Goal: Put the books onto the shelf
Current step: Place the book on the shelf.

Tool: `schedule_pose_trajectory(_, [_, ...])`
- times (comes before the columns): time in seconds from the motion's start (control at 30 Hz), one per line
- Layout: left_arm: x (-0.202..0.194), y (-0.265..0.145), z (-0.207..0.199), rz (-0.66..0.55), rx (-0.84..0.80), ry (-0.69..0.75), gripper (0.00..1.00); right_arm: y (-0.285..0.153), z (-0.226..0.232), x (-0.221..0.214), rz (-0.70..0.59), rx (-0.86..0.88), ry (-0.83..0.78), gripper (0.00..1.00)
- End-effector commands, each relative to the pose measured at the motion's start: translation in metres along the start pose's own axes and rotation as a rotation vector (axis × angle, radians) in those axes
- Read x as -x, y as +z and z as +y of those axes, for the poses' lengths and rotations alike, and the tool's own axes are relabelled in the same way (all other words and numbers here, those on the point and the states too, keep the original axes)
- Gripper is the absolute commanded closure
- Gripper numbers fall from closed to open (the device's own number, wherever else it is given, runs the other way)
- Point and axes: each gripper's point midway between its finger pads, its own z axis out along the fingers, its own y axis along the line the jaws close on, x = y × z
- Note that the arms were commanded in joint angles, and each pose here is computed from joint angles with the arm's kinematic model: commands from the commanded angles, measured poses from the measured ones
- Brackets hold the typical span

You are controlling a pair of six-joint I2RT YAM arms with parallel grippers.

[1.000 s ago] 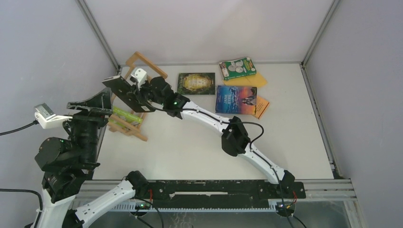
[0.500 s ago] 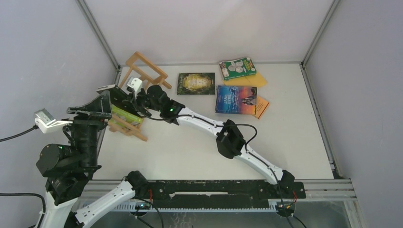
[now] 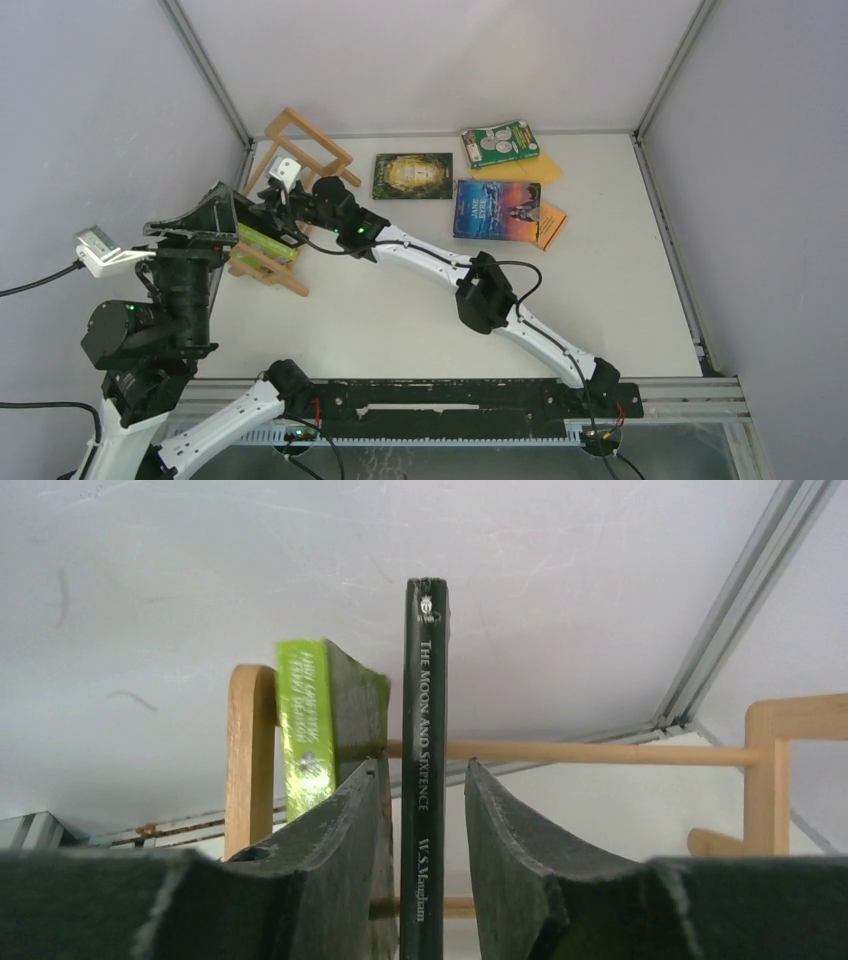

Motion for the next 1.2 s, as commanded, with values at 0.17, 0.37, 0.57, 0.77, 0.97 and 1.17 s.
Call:
schedule_pose_trajectory(0.17, [-0.008, 0.01, -0.014, 0.008, -0.014, 0.001, 0.26, -0.006, 0.013, 0.088, -0.165, 0.025, -0.031, 0.54])
schedule_pose_trajectory(0.37, [0.005, 0.012, -0.019, -0.007, -0.009, -0.003, 0.26, -0.016, 0.009, 0.109, -0.162, -0.003, -0.031, 0.51])
schedule_pose_trajectory(0.57, [0.014, 0.014, -0.02, -0.011, 0.029, 0.025, 0.26, -0.043, -0.009, 0.14, -0.157, -0.087, -0.005, 0.45])
schedule_pose_trajectory(0.77, [0.001, 0.024, -0.027, 0.044, 0.064, 0.085, 0.26, -0.091, -0.039, 0.148, -0.112, -0.209, 0.069, 0.4])
schedule_pose_trajectory(0.97, [-0.052, 0.044, -0.03, 0.135, 0.086, 0.162, 0.22, -0.142, -0.081, 0.127, -0.031, -0.4, 0.085, 0.39])
schedule_pose_trajectory(1.17, [-0.129, 0.074, -0.039, 0.268, 0.065, 0.264, 0.18, -0.193, -0.16, 0.084, 0.123, -0.668, 0.15, 0.37])
